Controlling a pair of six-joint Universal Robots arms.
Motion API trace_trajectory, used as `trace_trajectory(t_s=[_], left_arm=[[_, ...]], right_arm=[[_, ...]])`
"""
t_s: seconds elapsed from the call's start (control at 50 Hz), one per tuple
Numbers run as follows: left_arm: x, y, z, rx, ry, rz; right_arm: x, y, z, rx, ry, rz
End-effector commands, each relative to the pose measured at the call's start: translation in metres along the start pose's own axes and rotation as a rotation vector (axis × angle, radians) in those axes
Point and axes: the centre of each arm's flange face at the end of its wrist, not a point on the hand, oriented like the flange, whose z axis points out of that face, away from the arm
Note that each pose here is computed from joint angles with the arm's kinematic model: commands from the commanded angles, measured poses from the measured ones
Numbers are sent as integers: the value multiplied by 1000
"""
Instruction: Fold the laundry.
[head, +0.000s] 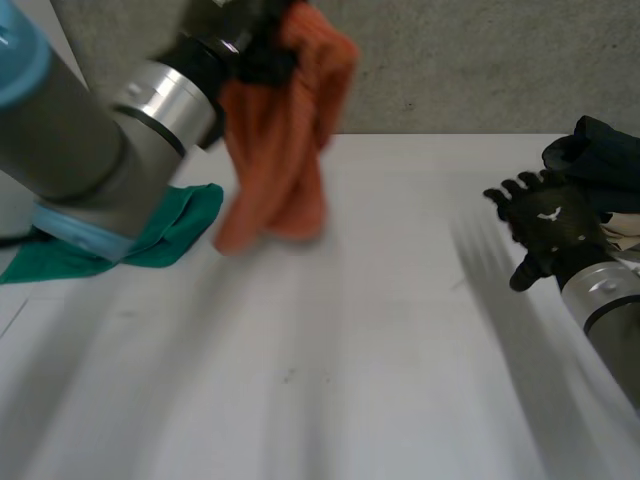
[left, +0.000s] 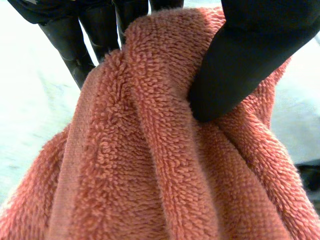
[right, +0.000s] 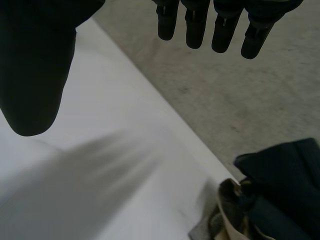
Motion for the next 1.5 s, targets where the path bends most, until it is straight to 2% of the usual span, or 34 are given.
trace_trajectory(t_s=[0.02, 0.08, 0.18, 0.26, 0.3, 0.4, 0.48, 0.58, 0.68, 0.76, 0.88, 1.02, 1.16, 1.28, 1.4, 1.5], left_arm=[[55, 94, -32, -298, 88, -71], [61, 124, -44, -406, 89, -41], [73, 145, -58, -517, 113, 46], [74, 122, -58, -501, 99, 81], [70, 98, -58, -469, 69, 91], [62, 72, -74, -459, -6, 109], [54, 68, -94, -500, -76, 99], [45, 84, -117, -583, -147, 5], [37, 102, -134, -654, -215, -128], [30, 122, -139, -699, -246, -175], [32, 149, -137, -748, -224, -197], [33, 158, -120, -705, -173, -215], [33, 174, -112, -715, -175, -207], [31, 168, -107, -692, -178, -197], [26, 140, -91, -608, -184, -177], [14, 109, -77, -513, -204, -160]], right_arm=[[22, -6, 2, 15, 62, 111], [21, -6, 3, 17, 56, 139], [19, -7, 2, 20, 42, 158], [16, -10, 3, 22, -1, 165], [14, -13, 4, 22, -57, 169], [10, -22, 9, -5, -198, 197], [4, -22, 26, -50, -346, 243], [6, -23, 51, -33, -395, 189], [5, -19, 75, 16, -399, 59], [-5, -8, 95, 44, -415, -19], [-33, 13, 122, 82, -451, -117], [-48, 32, 157, 175, -364, -304], [-59, 48, 180, 233, -310, -337], [-69, 59, 191, 266, -321, -345], [-71, 56, 194, 311, -334, -353], [-43, 15, 191, 335, -235, -375]])
